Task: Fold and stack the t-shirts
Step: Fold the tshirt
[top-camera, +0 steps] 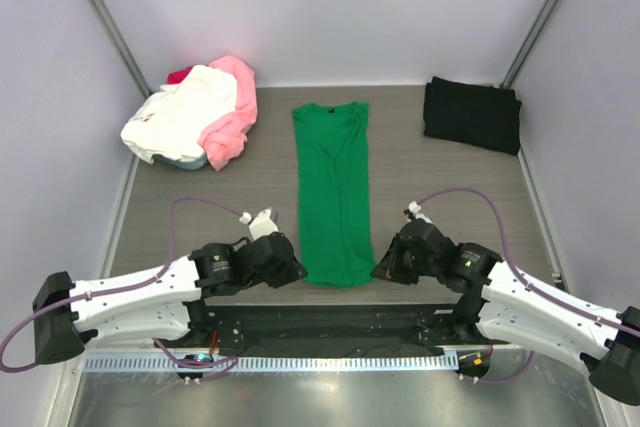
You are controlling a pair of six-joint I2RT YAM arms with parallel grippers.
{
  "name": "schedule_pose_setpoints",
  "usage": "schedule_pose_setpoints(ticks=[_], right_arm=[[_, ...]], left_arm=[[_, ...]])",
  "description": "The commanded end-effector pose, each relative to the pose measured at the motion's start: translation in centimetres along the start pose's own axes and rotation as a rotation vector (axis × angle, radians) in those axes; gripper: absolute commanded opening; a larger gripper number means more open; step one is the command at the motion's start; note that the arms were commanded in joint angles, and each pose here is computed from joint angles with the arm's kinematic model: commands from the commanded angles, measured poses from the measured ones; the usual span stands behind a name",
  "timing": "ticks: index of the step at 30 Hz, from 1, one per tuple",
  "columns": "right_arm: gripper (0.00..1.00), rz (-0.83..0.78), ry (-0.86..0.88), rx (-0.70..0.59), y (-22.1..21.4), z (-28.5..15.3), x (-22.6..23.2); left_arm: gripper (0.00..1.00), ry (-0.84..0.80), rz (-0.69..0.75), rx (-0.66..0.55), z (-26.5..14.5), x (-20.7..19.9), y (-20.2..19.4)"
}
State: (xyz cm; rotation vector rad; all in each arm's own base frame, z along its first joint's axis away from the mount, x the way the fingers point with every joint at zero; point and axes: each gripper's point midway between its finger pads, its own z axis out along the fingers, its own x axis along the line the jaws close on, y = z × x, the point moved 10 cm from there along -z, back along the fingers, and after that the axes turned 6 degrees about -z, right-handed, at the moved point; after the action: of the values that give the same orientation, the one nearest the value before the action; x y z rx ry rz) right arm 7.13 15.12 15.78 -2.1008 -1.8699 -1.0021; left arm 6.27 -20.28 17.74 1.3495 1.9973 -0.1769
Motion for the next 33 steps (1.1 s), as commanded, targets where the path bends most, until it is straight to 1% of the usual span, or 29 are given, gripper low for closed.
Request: schedule_pose_setpoints(ticks=[1,2,3,4,6,7,9,10,11,12,13,14,15,17,18,19,20,22,24,25,28,29,31,32,33], right_arm=[[0.01,-0.052,-0.047,-0.121,2.2,-2.1,1.8],[0.01,-0.066,-0.070,-0.173,3.2,-2.6,2.6],[0.01,-0.091,-0.089,-0.189,3.7,-2.7,3.0],[0.01,-0.107,-0.108,-0.204,4.2,-2.8,3.3],[0.01,-0.149,-0.147,-0.240,5.8,-2.9,4.8],[0.01,-0.158,-0.163,-0.249,6.5,-2.9,5.1],[0.01,-0.183,-0.199,-0.269,8.1,-2.6,6.4],[0.01,-0.207,-0.224,-0.267,8.7,-2.4,6.5],[0.01,-0.200,-0.224,-0.294,10.0,-2.7,7.1],[0.01,-0.204,-0.254,-0.276,10.7,-1.9,7.1],[0.01,-0.225,-0.264,-0.278,11.5,-1.8,7.2],[0.01,-0.211,-0.264,-0.305,13.0,-2.2,7.6],[0.01,-0.211,-0.290,-0.297,13.8,-1.5,7.5],[0.01,-0.225,-0.291,-0.312,15.7,-1.6,8.0],[0.01,-0.217,-0.302,-0.322,16.7,-1.7,7.8],[0.01,-0.219,-0.314,-0.304,17.4,-0.8,7.7],[0.01,-0.238,-0.301,-0.319,18.4,-1.1,8.3],[0.01,-0.236,-0.306,-0.307,20.0,-0.4,8.5],[0.01,-0.241,-0.312,-0.301,21.0,0.1,8.4],[0.01,-0.240,-0.313,-0.293,21.6,0.6,8.6],[0.01,-0.240,-0.316,-0.287,23.0,1.3,8.5],[0.01,-0.235,-0.331,-0.268,23.4,2.3,8.1],[0.01,-0.233,-0.327,-0.270,24.5,2.7,8.0],[0.01,-0.232,-0.335,-0.263,24.9,3.1,7.8],[0.01,-0.230,-0.340,-0.239,25.2,4.1,7.5]], left_arm=[[0.02,0.061,0.080,-0.141,-2.0,-1.7,2.0],[0.02,0.069,0.095,-0.164,-2.4,-2.1,2.4],[0.03,0.094,0.125,-0.204,-2.4,-2.3,2.9],[0.04,0.079,0.133,-0.223,-3.2,-3.5,3.5],[0.05,0.090,0.161,-0.251,-3.2,-4.2,4.5],[0.06,0.072,0.158,-0.262,-3.6,-5.0,5.1],[0.07,0.092,0.149,-0.286,-3.1,-5.5,6.6],[0.07,0.090,0.157,-0.279,-2.9,-5.7,7.1],[0.07,0.096,0.129,-0.300,-2.7,-5.9,8.5],[0.07,0.098,0.118,-0.300,-2.4,-6.0,9.2],[0.07,0.087,0.121,-0.269,-1.7,-6.3,9.7],[0.07,0.085,0.110,-0.270,-1.4,-6.4,10.4],[0.07,0.087,0.082,-0.289,-1.2,-6.6,11.8],[0.07,0.110,0.092,-0.273,0.1,-6.8,13.0],[0.07,0.104,0.078,-0.295,-0.1,-7.4,14.5],[0.07,0.107,0.081,-0.292,0.3,-7.7,15.0],[0.07,0.136,0.088,-0.273,1.4,-7.6,15.9],[0.07,0.126,0.089,-0.272,1.9,-8.7,17.3],[0.06,0.150,0.093,-0.243,3.4,-8.6,18.5],[0.06,0.134,0.092,-0.251,3.3,-9.3,19.3],[0.06,0.142,0.088,-0.240,4.7,-9.6,21.3],[0.06,0.148,0.080,-0.242,5.1,-9.5,22.1],[0.06,0.164,0.085,-0.216,6.5,-9.2,22.9],[0.06,0.157,0.081,-0.225,6.6,-9.5,23.8],[0.06,0.170,0.085,-0.196,7.7,-9.1,24.1]])
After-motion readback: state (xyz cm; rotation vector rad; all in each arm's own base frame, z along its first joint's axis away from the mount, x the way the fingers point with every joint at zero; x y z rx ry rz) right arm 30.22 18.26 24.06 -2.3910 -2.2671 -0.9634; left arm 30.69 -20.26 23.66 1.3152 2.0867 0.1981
